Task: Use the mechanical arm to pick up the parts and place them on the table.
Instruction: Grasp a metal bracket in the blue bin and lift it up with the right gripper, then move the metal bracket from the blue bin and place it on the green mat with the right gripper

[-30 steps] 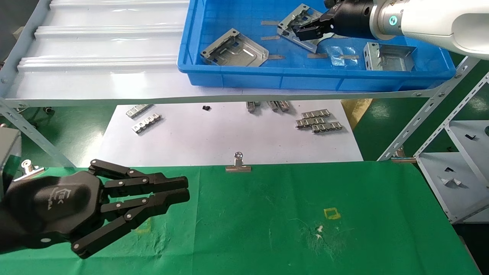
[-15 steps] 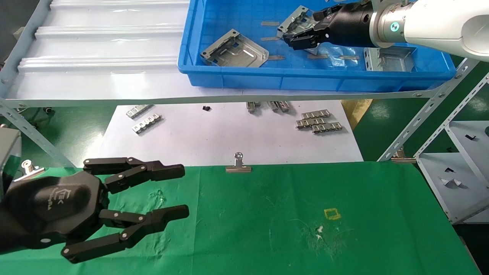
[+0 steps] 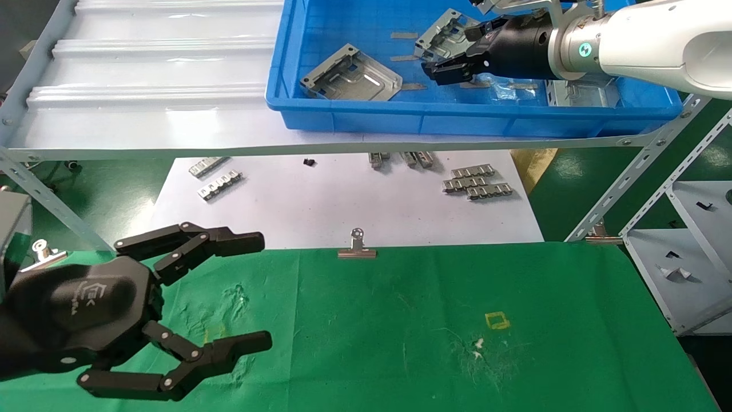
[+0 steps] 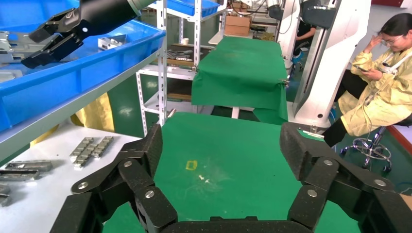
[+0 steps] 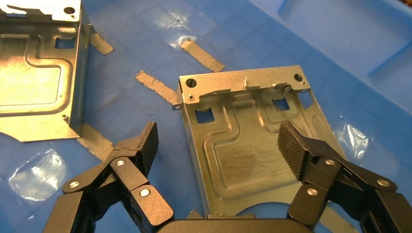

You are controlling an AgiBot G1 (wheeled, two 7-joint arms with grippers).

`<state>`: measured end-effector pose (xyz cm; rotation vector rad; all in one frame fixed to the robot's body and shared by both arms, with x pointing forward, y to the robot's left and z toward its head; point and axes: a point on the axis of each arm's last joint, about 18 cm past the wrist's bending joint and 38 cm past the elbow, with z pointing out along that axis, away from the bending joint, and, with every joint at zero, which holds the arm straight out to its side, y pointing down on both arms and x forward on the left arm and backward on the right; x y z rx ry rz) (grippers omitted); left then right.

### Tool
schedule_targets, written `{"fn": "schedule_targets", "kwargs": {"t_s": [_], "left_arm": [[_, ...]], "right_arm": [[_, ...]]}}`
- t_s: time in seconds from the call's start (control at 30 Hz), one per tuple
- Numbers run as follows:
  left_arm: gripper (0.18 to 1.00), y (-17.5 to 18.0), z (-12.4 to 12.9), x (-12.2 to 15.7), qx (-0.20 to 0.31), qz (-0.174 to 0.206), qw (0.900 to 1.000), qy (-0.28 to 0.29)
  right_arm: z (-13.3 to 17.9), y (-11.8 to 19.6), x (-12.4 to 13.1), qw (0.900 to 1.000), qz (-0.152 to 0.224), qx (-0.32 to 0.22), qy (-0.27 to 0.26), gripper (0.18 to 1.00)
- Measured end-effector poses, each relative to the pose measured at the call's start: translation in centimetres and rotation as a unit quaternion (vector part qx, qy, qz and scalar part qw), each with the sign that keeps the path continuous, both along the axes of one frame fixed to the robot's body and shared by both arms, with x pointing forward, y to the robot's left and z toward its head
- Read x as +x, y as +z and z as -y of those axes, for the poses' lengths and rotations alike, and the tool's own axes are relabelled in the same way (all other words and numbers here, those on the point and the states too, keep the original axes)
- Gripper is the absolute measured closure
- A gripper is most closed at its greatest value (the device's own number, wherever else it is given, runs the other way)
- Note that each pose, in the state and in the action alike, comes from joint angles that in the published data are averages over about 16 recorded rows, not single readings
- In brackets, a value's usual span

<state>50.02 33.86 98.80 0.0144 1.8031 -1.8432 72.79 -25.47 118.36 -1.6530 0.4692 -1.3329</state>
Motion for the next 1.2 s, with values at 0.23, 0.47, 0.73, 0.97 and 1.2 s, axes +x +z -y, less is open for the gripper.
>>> {"fn": "schedule_targets", "kwargs": {"t_s": [0.23,0.47,0.73,0.97,1.2], "left_arm": [[0.280,0.0,0.0,0.0,0.000,0.000,1.0000,0.000],[0.214,0.0,0.0,0.0,0.000,0.000,1.0000,0.000],[0.187,0.0,0.0,0.0,0.000,0.000,1.0000,0.000],[0.184,0.0,0.0,0.0,0.000,0.000,1.0000,0.000],[0.184,0.0,0.0,0.0,0.000,0.000,1.0000,0.000]], "right_arm": [[-0.4,-0.5,0.3,1.000,-0.001,0.000,0.003,0.314],[-0.6,-1.0,0.5,1.000,-0.003,0.001,0.007,0.430],[-0.4,-1.1,0.5,1.000,-0.001,-0.003,0.005,0.600],[0.4,-0.4,0.0,1.000,0.004,-0.011,0.002,0.752],[1.4,0.8,-0.8,1.000,0.012,-0.016,0.001,0.876]]}}
